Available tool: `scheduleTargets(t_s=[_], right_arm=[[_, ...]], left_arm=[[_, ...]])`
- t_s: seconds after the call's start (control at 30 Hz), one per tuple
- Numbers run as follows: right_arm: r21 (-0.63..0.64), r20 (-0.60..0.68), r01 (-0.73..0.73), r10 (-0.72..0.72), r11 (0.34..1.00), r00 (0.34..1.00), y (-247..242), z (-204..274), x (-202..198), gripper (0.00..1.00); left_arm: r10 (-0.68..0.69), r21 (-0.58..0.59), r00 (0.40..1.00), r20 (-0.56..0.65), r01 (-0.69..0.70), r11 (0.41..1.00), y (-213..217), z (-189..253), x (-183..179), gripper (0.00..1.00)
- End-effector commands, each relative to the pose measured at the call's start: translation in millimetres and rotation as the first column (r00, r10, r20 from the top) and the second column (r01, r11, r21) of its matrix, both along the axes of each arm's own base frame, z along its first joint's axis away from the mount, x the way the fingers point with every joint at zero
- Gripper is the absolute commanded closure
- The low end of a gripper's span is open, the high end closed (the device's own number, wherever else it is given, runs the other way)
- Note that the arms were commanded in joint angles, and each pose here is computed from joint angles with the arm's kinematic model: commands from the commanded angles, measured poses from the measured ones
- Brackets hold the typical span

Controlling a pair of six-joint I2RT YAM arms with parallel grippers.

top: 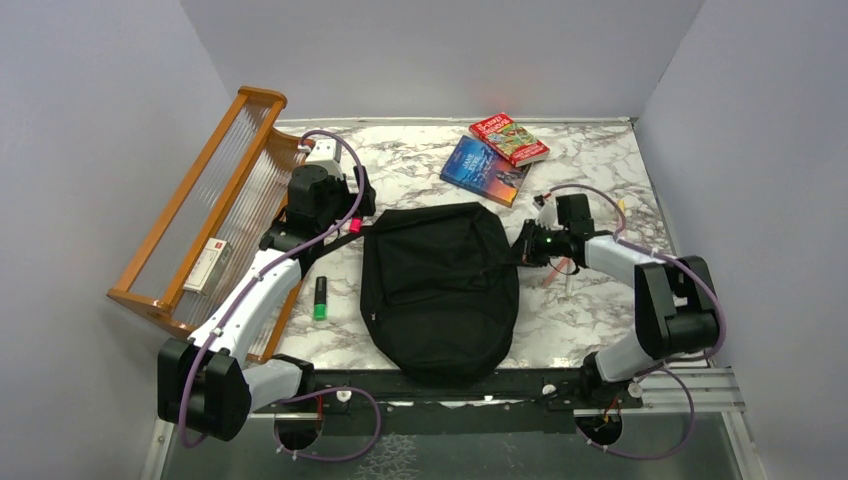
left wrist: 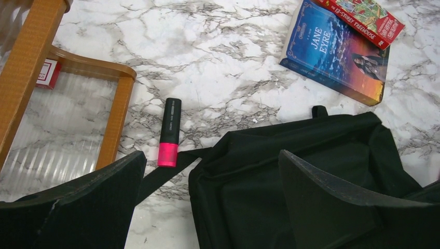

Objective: Pack the student bag
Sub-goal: Adjust the student bag at the center of the board.

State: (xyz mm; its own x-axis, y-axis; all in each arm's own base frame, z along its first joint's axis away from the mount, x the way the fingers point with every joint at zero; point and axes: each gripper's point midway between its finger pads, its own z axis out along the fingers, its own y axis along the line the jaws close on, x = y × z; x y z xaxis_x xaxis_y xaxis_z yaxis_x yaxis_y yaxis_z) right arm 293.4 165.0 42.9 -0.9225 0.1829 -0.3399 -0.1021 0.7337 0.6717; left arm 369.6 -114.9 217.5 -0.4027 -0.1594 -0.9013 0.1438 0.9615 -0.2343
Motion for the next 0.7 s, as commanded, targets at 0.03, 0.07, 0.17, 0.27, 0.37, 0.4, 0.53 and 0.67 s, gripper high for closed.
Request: scheduleTargets(t_s=[0.03, 0.07, 0.17, 0.27, 0.37, 0.4, 0.53, 0.67], right_arm=[[0.026, 0.256, -0.051, 0.042, 0.998, 0.966, 6.3, 72.9, 18.0, 1.0], [0.025, 0.294, -0.06, 0.05, 0.998, 0.955, 7.2, 85.7, 20.5, 1.0], [0.024, 0.4, -0.073, 0.057, 0.997, 0.915, 7.9, 123.6, 30.7, 1.0], [0.031, 0.471, -0.08, 0.056, 0.996, 0.881, 10.5, 155.6, 42.5, 1.0], [0.04, 0.505, -0.06, 0.031, 0.997, 0.863, 12.0, 176.3, 60.0, 0.99], [0.049, 0.507, -0.047, 0.016, 0.998, 0.862, 12.2, 180.5, 66.5, 1.0], [0.103, 0.514, -0.026, -0.031, 0.994, 0.857, 19.2, 193.2, 92.8, 1.0], [0.12, 0.525, -0.005, -0.059, 0.993, 0.849, 22.8, 187.6, 122.5, 1.0]], left_arm=[[-0.02, -0.029, 1.0, 0.016, 0.02, 0.999, -4.9, 2.4, 2.2, 0.01], [-0.019, -0.031, 1.0, 0.014, 0.02, 0.999, -5.2, 1.9, 2.6, 0.01], [-0.025, -0.048, 1.0, 0.016, 0.026, 0.999, -8.0, 1.9, 3.6, 0.01], [-0.019, -0.074, 1.0, 0.008, 0.019, 0.997, -9.9, -2.9, 4.0, 0.01], [0.001, -0.124, 1.0, -0.01, -0.003, 0.992, -12.3, -14.6, 4.7, 0.01], [-0.019, -0.147, 1.0, -0.011, 0.017, 0.989, -17.7, -18.1, 4.5, 0.01], [-0.09, -0.155, 0.995, -0.052, 0.081, 0.985, -30.7, -23.1, 5.4, 0.01], [-0.099, -0.143, 0.994, -0.037, 0.093, 0.985, -32.1, -13.7, 10.0, 0.01]])
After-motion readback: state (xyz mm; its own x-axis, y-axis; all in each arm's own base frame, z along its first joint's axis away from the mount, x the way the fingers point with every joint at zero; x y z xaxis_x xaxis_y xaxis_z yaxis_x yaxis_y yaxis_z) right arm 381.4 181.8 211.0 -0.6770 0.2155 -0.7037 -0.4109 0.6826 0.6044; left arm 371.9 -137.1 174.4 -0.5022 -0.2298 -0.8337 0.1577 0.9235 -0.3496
